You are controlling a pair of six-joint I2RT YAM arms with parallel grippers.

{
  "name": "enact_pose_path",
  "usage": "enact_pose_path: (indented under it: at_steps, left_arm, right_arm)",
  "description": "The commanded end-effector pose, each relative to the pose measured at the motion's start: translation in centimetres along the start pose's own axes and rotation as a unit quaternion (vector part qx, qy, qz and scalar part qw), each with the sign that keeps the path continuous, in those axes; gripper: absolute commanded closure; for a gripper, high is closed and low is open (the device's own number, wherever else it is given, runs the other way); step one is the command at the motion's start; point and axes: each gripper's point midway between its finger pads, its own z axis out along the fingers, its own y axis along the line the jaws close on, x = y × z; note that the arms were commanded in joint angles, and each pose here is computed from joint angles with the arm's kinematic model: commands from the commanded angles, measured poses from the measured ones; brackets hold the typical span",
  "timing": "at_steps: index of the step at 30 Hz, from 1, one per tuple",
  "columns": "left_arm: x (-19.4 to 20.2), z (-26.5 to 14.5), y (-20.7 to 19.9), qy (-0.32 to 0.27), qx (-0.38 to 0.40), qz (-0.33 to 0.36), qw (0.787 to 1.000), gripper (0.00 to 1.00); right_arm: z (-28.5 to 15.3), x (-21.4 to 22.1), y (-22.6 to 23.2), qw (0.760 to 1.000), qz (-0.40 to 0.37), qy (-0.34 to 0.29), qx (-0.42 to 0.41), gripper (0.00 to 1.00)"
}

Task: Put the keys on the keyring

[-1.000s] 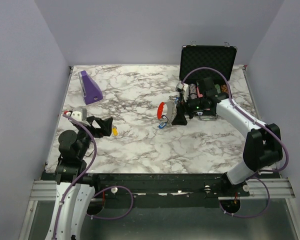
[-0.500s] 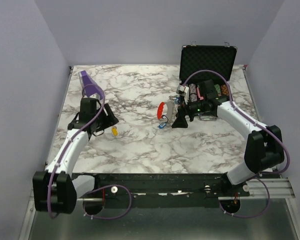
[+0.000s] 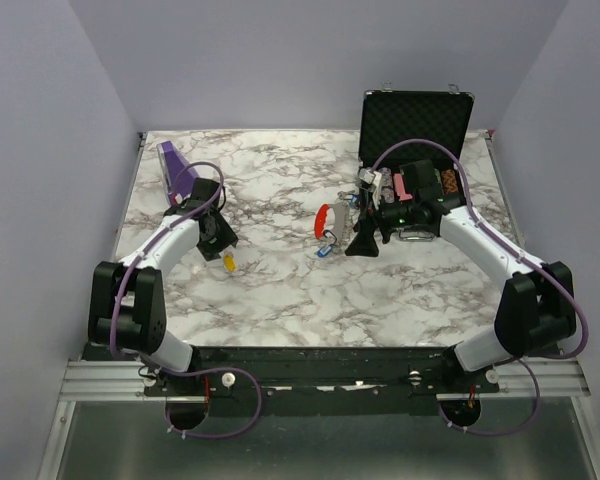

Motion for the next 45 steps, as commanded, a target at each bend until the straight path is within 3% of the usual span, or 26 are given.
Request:
enact_pose_path:
  at_steps: [1, 12, 16, 45]
  left_arm:
    - [-0.3, 0.9, 1.1, -0.007, -0.058, -0.016, 0.998, 0.46]
    - [-0.4, 2.0, 0.1, 0.01, -0.072, 0.004, 0.997, 0.51]
    - [-0.2, 2.3, -0.2, 0.017, -0.077, 0.005, 0.997, 0.57]
    - [-0.6, 2.8, -0.7, 0.02, -0.099, 0.01, 0.995, 0.63]
  right_arm:
    - [-0.4, -0.3, 0.4, 1.0, -0.024, -0.005, 0.004, 0.0]
    - [-0.8, -0.5, 1.0, 0.999, -0.034, -0.011, 0.002, 0.0]
    - [-0.8, -0.6, 1.1, 0.999, -0.036, -0.011, 0.001, 0.0]
    - [-1.2, -1.1, 1.7, 0.999, -0.046, -0.018, -0.005, 0.0]
